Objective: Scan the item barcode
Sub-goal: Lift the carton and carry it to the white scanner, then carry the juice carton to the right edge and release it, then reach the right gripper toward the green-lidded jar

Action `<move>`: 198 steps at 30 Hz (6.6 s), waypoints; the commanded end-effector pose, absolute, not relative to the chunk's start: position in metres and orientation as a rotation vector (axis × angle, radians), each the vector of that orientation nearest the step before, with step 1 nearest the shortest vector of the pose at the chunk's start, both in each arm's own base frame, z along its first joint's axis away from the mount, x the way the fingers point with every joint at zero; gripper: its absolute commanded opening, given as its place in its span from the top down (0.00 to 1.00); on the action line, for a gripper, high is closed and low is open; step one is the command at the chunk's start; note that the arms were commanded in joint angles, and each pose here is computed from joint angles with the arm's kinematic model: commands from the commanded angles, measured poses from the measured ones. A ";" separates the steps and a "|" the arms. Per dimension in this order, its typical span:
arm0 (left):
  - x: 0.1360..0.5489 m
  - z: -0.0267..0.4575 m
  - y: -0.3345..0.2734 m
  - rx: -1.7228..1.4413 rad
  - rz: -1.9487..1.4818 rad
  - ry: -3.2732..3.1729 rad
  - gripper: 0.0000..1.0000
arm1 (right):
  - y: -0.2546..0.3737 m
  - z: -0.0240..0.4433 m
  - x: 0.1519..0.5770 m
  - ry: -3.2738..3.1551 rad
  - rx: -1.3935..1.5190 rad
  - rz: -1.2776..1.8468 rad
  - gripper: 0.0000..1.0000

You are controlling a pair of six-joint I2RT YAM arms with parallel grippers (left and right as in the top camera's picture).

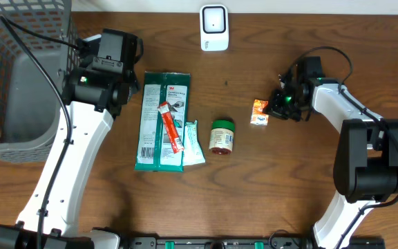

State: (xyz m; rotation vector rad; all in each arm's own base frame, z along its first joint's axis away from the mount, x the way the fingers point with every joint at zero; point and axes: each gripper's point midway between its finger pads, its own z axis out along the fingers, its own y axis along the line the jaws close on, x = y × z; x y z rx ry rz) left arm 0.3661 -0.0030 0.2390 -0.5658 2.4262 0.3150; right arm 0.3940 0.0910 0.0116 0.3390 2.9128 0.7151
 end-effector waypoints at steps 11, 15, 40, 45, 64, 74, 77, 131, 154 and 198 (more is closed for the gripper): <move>0.365 0.236 0.001 -0.555 0.349 2.433 0.18 | 0.055 0.172 0.381 2.795 0.210 0.287 0.99; 0.365 0.236 0.001 -0.555 0.349 2.433 0.18 | 0.052 0.234 0.379 2.756 0.201 0.226 0.99; 0.365 0.236 0.001 -0.555 0.349 2.433 0.18 | 0.197 0.285 0.542 2.157 -0.319 -0.616 0.99; 0.365 0.236 0.001 -0.555 0.349 2.433 0.18 | 0.236 0.228 0.581 2.085 -0.535 -0.713 0.99; 0.365 0.236 0.001 -0.555 0.349 2.433 0.18 | 0.240 0.132 0.631 1.973 -0.793 -1.012 0.99; 0.365 0.236 0.001 -0.555 0.349 2.433 0.18 | 0.229 0.140 0.641 1.951 -0.763 -1.025 0.99; 0.365 0.236 0.001 -0.555 0.349 2.433 0.18 | 0.227 0.140 0.645 1.950 -0.764 -1.002 0.99; 0.365 0.236 0.001 -0.555 0.349 2.433 0.18 | -0.193 0.199 0.350 2.782 0.905 0.113 0.99; 0.365 0.236 0.001 -0.555 0.349 2.433 0.18 | -0.240 0.057 0.312 2.648 1.294 0.207 0.01; 0.365 0.236 0.001 -0.555 0.349 2.433 0.18 | 0.042 0.083 0.344 3.101 0.359 0.821 0.01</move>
